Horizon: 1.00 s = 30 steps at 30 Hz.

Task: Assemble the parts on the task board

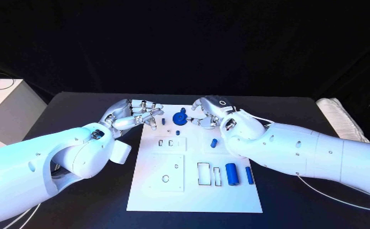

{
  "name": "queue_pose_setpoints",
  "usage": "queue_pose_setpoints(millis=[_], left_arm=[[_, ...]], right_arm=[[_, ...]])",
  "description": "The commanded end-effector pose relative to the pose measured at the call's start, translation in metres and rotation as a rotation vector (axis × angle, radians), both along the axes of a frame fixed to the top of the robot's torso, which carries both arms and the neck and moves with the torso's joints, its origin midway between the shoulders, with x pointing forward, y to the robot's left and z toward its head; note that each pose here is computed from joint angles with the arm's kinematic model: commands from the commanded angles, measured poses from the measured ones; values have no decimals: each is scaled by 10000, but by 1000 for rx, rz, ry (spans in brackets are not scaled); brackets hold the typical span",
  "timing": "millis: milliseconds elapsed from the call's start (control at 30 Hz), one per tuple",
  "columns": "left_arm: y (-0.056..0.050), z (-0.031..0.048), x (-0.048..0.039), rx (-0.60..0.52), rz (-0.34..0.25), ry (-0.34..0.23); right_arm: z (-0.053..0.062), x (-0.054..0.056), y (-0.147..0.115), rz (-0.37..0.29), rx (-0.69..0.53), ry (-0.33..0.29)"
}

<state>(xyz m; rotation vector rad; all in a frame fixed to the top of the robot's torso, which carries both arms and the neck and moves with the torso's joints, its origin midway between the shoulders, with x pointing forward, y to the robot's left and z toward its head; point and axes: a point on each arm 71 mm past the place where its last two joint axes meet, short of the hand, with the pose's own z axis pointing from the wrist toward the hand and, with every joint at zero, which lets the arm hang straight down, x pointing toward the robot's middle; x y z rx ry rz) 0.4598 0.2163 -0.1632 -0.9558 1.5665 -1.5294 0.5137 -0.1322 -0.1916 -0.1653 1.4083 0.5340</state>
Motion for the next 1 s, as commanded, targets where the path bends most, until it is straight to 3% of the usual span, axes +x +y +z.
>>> queue_pose_setpoints(millis=[33,200,367,700,1000], left_arm=[[-14,12,1,-4,-16,-7],[2,10,12,-4,-12,-11],[22,3,31,-3,-7,-13],[47,-15,73,-2,-2,-16],[38,-26,86,-4,-6,-15]], right_arm=[[110,-33,-89,53,126,41],[273,-91,-399,99,262,166],[340,-123,-790,94,299,254],[222,-52,-1424,13,206,264],[81,56,-1625,-54,151,255]])
